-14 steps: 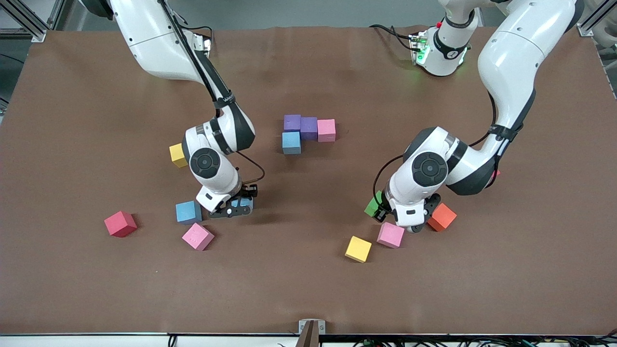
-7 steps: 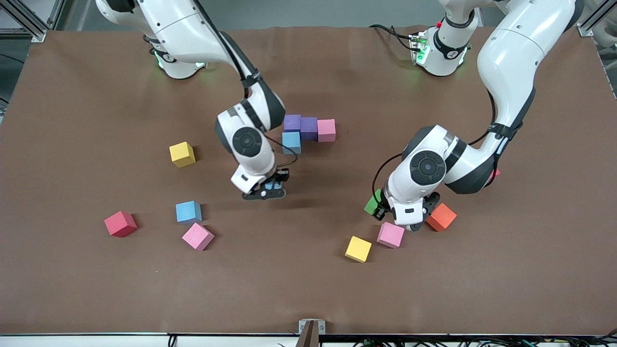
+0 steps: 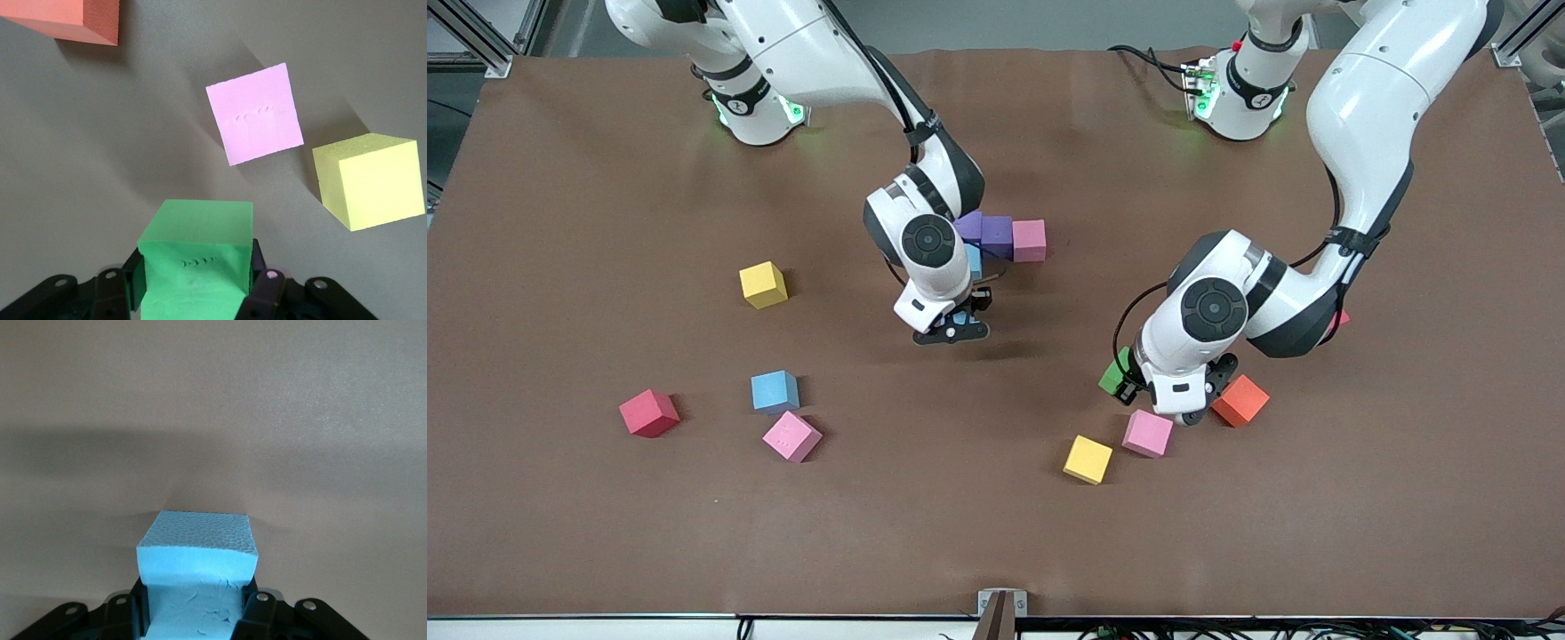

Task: Arrange 11 blocks into digit 3
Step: 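Carry the second blue block with the right gripper below the first blue block, then place the green block beside the blue blocks while the right gripper grasps pink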

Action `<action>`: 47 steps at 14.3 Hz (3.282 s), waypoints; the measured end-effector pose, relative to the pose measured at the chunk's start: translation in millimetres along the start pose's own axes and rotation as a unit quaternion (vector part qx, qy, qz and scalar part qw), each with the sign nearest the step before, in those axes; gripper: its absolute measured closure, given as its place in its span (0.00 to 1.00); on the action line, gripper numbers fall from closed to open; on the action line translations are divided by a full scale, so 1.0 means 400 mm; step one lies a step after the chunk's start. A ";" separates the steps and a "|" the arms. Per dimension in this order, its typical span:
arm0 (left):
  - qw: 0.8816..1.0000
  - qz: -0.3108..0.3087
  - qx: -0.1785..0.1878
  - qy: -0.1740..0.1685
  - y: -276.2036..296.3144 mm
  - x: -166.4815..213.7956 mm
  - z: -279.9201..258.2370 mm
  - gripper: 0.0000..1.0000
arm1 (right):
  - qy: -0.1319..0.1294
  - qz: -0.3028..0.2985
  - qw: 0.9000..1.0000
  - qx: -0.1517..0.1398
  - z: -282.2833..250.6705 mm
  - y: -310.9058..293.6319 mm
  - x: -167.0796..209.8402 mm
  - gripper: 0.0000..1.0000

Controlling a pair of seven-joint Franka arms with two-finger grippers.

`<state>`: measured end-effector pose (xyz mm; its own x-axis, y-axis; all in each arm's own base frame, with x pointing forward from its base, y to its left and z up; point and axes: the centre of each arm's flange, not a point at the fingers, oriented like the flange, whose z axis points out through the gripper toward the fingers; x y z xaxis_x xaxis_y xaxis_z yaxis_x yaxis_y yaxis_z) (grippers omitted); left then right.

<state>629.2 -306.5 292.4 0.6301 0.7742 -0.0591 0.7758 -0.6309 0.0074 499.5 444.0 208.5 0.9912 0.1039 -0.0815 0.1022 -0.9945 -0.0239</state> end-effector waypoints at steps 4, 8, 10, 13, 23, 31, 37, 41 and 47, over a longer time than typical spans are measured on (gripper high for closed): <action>1.000 0.000 0.000 0.000 0.000 0.000 -0.001 0.41 | -0.001 -0.008 1.000 -0.003 0.003 -0.017 -0.016 0.48; 1.000 0.000 0.000 0.000 0.000 0.001 -0.002 0.41 | -0.004 -0.020 1.000 -0.007 0.007 -0.047 -0.043 0.48; 1.000 0.000 0.000 0.000 0.000 0.000 -0.002 0.41 | -0.005 -0.023 1.000 -0.008 0.008 -0.054 -0.050 0.48; 1.000 0.001 0.001 0.000 0.001 -0.004 -0.001 0.41 | -0.006 -0.024 1.000 -0.009 0.009 -0.054 -0.054 0.48; 1.000 0.011 0.004 0.000 0.008 -0.045 0.004 0.41 | -0.012 -0.028 0.999 -0.011 0.011 -0.053 -0.079 0.48; 1.000 0.013 0.021 -0.003 0.005 -0.118 0.038 0.41 | -0.022 -0.028 0.999 -0.015 0.022 -0.052 -0.090 0.26; 0.990 -0.137 0.039 -0.004 -0.003 -0.188 0.098 0.41 | -0.050 -0.002 0.999 -0.017 -0.191 -0.009 0.020 0.00; 0.964 -0.264 0.040 0.000 -0.007 -0.295 0.130 0.41 | -0.045 -0.042 0.998 -0.005 -0.308 0.182 0.140 0.00; 0.941 -0.339 0.018 0.007 -0.031 -0.499 0.191 0.41 | -0.014 -0.228 0.973 -0.014 -0.342 0.520 0.291 0.00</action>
<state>491.6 -457.1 227.9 -0.0088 0.9997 -0.0249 0.9982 0.0073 -0.0603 647.4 247.2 330.4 0.8394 0.5349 -0.0965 0.5340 -0.8447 -0.0368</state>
